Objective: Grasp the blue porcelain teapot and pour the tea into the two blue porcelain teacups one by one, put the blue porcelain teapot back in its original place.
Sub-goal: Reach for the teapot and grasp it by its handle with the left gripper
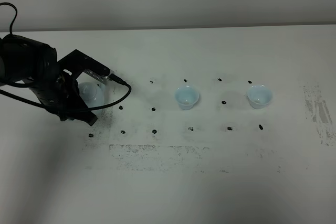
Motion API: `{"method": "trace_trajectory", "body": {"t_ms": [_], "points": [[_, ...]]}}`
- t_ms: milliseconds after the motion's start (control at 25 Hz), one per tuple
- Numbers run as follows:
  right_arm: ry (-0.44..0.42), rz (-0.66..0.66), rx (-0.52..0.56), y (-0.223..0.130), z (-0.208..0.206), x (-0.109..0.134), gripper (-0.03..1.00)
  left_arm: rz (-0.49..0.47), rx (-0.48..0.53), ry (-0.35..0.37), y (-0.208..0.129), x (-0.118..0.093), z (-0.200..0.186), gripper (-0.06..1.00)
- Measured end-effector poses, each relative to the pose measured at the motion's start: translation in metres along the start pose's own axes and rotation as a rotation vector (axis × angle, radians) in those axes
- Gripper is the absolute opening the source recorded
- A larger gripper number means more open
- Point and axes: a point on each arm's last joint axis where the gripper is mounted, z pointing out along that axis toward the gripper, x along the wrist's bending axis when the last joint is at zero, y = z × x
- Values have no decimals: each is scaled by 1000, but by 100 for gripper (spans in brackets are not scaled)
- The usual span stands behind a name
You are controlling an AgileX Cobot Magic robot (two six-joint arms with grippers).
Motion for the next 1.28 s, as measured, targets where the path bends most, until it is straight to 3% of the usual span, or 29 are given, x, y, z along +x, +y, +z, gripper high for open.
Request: {"method": "trace_trajectory", "body": {"t_ms": [760, 1280], "points": [[0, 0, 0, 0, 0, 0, 54, -6, -23, 4, 2, 0, 0, 10], [0, 0, 0, 0, 0, 0, 54, -3, -94, 17, 10, -2, 0, 9]]}}
